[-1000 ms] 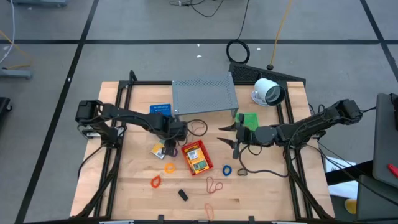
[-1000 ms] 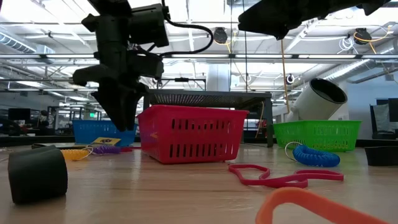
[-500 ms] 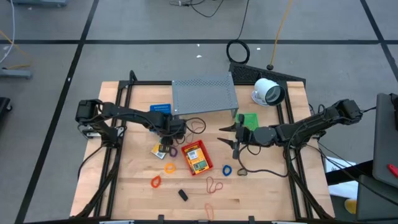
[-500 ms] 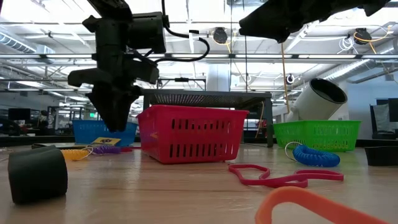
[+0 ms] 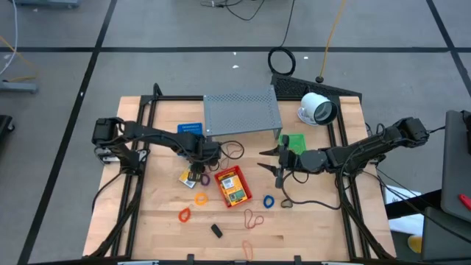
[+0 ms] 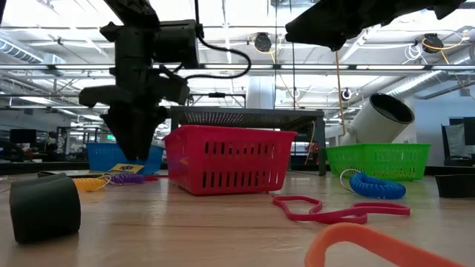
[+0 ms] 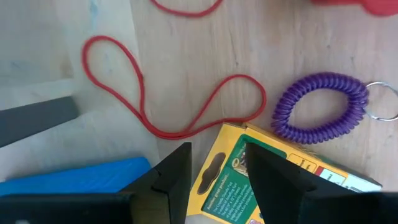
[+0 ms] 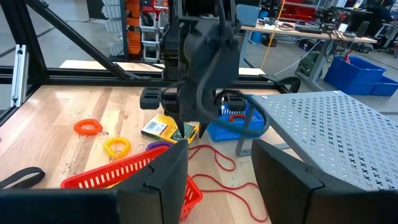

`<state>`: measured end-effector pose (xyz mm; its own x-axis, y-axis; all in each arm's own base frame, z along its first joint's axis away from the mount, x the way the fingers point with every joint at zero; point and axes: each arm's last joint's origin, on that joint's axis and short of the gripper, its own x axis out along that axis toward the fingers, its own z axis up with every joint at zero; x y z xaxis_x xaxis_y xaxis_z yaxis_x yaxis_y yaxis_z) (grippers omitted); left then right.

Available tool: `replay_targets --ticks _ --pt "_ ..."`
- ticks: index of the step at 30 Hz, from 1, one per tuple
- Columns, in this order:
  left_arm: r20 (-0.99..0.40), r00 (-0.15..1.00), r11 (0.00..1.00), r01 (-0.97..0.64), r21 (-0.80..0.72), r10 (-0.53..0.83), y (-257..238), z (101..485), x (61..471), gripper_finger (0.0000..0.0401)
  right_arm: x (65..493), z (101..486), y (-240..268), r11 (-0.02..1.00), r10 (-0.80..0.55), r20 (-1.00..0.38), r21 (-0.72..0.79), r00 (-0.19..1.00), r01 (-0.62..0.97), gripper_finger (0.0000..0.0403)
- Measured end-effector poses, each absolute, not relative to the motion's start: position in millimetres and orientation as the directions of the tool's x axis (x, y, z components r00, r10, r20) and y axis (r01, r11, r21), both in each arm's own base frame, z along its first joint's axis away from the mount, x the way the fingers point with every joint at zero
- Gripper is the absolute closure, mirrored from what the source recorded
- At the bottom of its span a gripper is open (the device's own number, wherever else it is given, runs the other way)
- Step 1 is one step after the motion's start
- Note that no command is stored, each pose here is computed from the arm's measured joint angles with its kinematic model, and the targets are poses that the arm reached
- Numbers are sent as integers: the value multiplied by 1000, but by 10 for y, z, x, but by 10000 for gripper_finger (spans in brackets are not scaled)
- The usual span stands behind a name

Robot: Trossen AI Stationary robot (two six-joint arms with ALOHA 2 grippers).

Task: Pick & Place Office Desk Supplies
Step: Put the yellow crayon box into the red bin

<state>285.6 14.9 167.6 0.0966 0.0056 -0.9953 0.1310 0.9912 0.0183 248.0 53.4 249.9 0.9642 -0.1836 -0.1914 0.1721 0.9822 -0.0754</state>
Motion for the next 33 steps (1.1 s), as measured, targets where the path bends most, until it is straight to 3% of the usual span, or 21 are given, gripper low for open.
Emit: replay_targets --ticks 16,19,24,33 --pt "-999 -4 983 177 -44 -44 134 1586 2808 248 2480 2500 534 982 -183 -190 -74 965 172 236" --pt "-999 -11 982 183 -46 -45 133 1586 2802 284 2480 2500 534 982 -183 -189 -71 965 173 236" --pt "-999 -12 981 189 -36 -34 136 1586 2801 387 2480 2500 534 983 -183 -189 -63 965 174 236" --pt "-1000 -17 985 169 -20 -18 94 1588 2797 398 2480 2501 534 983 -183 -189 -63 965 174 236"
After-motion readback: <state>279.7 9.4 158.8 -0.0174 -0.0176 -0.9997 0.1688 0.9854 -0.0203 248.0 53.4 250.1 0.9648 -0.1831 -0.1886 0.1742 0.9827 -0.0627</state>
